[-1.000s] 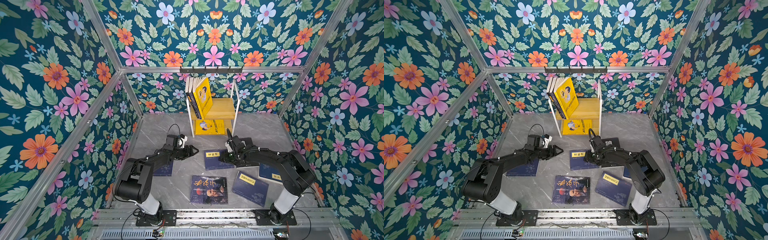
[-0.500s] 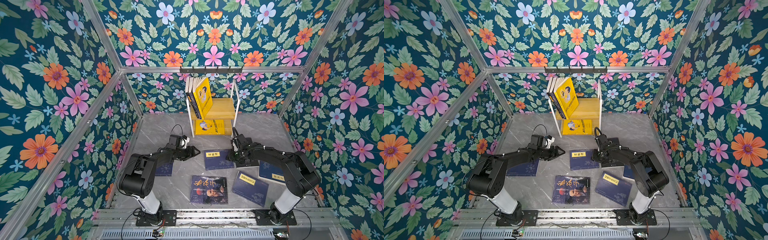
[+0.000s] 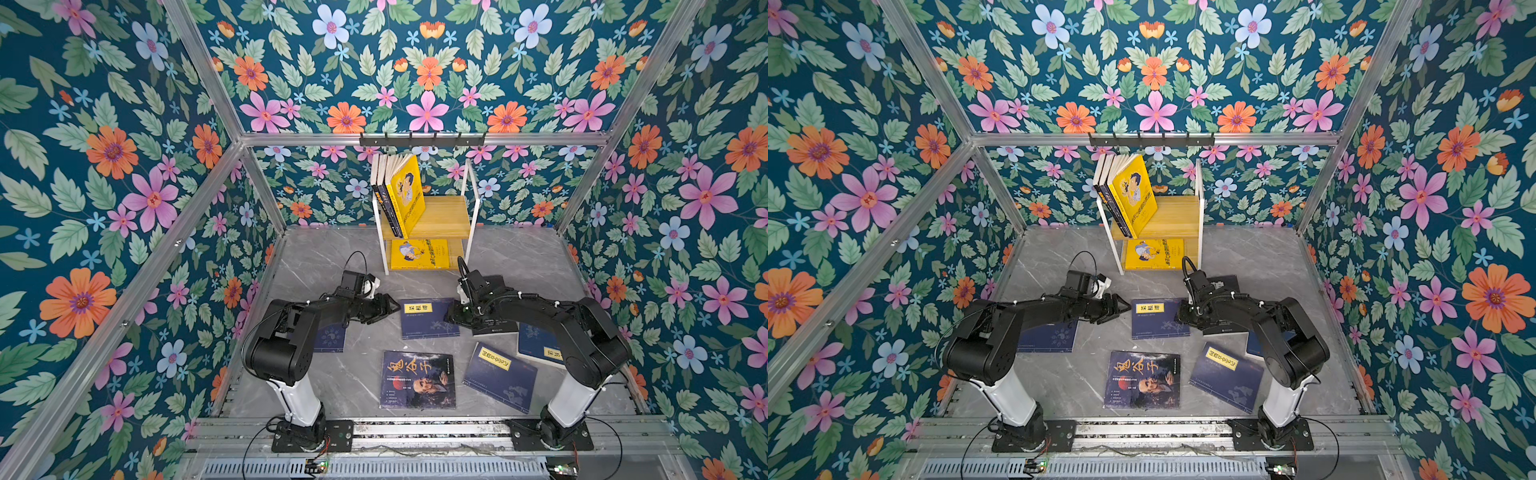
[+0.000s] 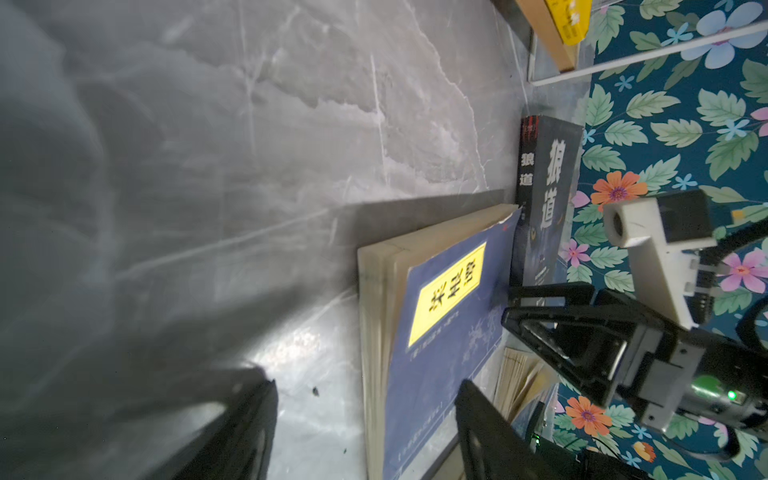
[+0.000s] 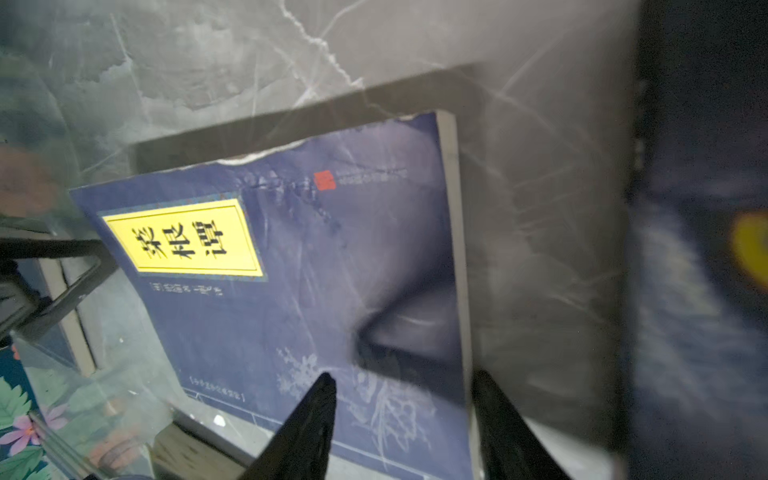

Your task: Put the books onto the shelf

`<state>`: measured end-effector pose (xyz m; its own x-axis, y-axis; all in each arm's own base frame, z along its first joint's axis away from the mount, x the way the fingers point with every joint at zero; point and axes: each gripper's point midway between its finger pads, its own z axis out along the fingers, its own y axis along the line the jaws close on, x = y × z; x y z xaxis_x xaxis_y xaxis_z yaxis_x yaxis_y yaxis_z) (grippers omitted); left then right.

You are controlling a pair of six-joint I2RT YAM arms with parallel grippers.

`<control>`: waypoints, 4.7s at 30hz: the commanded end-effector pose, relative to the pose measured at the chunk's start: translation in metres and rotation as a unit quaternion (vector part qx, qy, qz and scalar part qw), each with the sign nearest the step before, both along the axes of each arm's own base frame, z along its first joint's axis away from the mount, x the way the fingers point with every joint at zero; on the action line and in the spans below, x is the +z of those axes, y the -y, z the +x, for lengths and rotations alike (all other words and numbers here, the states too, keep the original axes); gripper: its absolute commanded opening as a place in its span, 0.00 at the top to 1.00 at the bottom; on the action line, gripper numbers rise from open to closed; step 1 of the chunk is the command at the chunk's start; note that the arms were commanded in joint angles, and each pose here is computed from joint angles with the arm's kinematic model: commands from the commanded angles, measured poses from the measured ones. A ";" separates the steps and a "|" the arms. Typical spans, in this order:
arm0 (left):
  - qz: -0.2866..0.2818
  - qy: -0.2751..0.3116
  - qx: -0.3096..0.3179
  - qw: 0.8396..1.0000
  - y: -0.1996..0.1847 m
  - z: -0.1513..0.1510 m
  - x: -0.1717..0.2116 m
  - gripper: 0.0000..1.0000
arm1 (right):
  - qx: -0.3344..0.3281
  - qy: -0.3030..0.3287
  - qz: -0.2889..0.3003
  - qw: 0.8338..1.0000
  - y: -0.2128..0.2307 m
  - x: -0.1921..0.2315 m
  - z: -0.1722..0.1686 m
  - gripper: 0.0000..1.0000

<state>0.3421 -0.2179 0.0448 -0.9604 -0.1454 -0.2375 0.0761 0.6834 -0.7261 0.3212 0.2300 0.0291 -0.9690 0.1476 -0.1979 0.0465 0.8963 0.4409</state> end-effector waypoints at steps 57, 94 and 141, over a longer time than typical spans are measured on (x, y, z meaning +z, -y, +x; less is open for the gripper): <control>-0.016 -0.014 -0.030 0.999 0.010 -0.005 0.032 1.00 | 0.426 0.466 -0.213 0.746 -0.087 0.064 -0.043 0.25; 0.047 0.110 0.063 0.991 -0.071 0.025 0.084 0.42 | 0.488 0.531 -0.379 0.580 -0.100 0.042 0.002 1.00; 0.106 0.235 0.162 0.952 -0.177 0.045 0.137 0.22 | 0.491 0.426 -0.456 0.608 -0.072 0.052 0.162 1.00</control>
<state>0.3867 -0.0416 0.1783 -0.6596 -0.3243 -0.6780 0.1057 0.8531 -0.5109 0.4977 0.3047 0.1029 0.0305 -0.9642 -0.2634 -0.5133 0.2110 -0.8319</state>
